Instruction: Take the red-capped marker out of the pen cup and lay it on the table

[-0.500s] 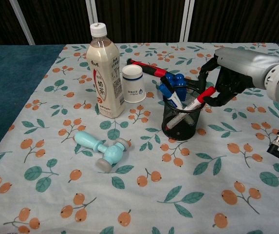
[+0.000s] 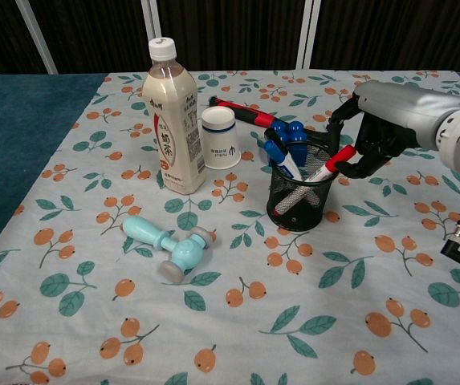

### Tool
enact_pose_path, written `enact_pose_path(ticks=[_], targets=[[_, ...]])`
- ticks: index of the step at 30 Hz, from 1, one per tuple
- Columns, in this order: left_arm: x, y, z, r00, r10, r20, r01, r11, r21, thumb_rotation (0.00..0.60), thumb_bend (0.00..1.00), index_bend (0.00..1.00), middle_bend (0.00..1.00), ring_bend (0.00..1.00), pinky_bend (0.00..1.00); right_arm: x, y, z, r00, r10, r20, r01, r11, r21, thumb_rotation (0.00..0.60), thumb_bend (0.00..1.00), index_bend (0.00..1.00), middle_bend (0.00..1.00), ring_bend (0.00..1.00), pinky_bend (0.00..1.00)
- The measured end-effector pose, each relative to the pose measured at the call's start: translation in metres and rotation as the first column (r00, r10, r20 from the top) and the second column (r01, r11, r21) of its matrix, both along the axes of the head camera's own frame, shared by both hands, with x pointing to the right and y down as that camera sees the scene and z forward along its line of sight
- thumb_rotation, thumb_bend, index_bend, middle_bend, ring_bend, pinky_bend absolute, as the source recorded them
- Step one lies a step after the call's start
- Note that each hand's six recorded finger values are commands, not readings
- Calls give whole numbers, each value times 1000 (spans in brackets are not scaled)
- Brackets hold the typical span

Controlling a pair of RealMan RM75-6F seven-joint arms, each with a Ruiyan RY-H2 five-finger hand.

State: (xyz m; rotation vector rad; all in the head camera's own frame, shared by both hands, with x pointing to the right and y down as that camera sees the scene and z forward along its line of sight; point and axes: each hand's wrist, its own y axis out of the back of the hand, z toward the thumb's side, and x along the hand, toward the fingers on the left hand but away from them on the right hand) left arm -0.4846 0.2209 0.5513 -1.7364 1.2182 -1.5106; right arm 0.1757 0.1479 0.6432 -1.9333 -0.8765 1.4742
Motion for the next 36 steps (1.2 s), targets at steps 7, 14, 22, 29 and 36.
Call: enact_pose_path(ticks=[7,14,22,29,36], targets=[[0,0,0,1000,0,-1,0,1000,0,600,0,0,0,0,0,1,0,0,1000,-1,-6,1,1000,3,600,499,607,1000,1000,1000],[0,0,0,1000,-1,-1,1,1000,-1,600,0,0,0,0,0,4,0,0,1000,3,-13,-3,1000,3,600,500,611,1000,1000,1000],[0,0,0,1000,-2,-3,2,1000,0,600,0,0,0,0,0,6,1,1,1000,4,-14,-4,1000,0,600,501,616,1000,1000,1000],[0,0,0,1000,0,-3,0,1000,0,600,0,0,0,0,0,8,-4,-16,1000,3,-1,-3,999,32,600,501,631,1000,1000,1000],[2,0,-1,1000,7,-2,-7,1000,4,600,0,0,0,0,0,23,-20,-62,1000,3,16,-5,993,122,600,501,633,1000,1000,1000]])
